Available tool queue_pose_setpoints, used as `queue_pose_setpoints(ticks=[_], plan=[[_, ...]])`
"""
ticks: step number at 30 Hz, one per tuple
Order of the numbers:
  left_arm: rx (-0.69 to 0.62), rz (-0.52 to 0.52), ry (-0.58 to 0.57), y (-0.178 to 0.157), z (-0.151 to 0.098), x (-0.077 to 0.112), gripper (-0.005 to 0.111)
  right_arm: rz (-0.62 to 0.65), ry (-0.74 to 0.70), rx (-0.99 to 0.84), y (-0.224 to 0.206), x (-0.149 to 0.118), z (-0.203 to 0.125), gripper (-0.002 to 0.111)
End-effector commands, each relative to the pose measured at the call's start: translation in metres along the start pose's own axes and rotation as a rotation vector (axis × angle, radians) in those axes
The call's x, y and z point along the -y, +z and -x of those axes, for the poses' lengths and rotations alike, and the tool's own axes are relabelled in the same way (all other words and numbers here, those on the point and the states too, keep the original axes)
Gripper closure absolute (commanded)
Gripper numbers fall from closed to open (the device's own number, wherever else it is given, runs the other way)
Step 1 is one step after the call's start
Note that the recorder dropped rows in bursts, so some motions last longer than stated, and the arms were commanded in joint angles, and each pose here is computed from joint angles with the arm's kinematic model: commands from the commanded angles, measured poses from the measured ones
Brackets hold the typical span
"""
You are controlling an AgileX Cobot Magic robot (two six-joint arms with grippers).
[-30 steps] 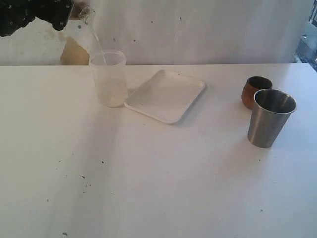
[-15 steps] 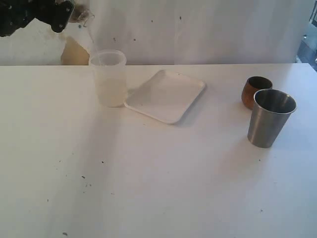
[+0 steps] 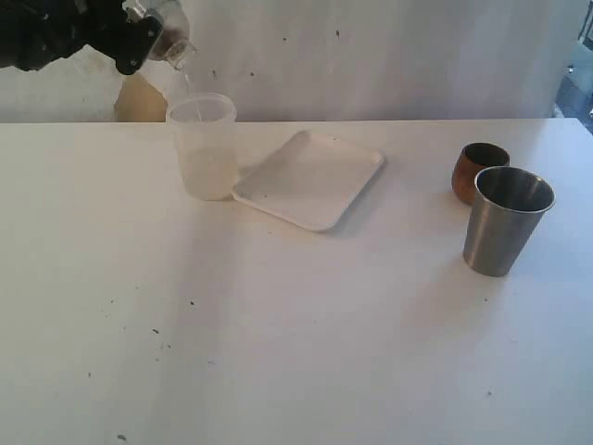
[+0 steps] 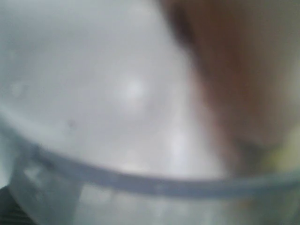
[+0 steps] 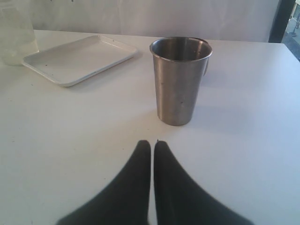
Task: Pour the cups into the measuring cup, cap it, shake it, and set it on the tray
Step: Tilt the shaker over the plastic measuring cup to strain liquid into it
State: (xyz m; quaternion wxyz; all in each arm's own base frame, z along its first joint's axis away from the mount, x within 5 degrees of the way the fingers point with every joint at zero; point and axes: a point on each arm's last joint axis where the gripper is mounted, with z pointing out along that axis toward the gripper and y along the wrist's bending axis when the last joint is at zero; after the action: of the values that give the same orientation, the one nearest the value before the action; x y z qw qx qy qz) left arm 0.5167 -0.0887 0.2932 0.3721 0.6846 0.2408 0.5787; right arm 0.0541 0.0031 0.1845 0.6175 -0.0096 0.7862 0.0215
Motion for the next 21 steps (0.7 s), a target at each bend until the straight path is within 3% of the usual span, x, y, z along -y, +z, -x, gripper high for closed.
queue_pose_setpoints(ticks=[1,15,21], plan=[[-0.008,0.055,0.052,-0.001,-0.001,-0.013,0.107,-0.002,0.006,0.012,0.0,0.0,0.0,0.106],[0.044,-0.039,0.086,0.003,0.012,0.001,0.107,-0.002,0.006,0.012,0.0,0.0,0.0,0.106],[0.046,-0.026,0.105,0.003,0.012,-0.001,0.107,-0.002,0.006,0.012,0.0,0.0,0.0,0.106]])
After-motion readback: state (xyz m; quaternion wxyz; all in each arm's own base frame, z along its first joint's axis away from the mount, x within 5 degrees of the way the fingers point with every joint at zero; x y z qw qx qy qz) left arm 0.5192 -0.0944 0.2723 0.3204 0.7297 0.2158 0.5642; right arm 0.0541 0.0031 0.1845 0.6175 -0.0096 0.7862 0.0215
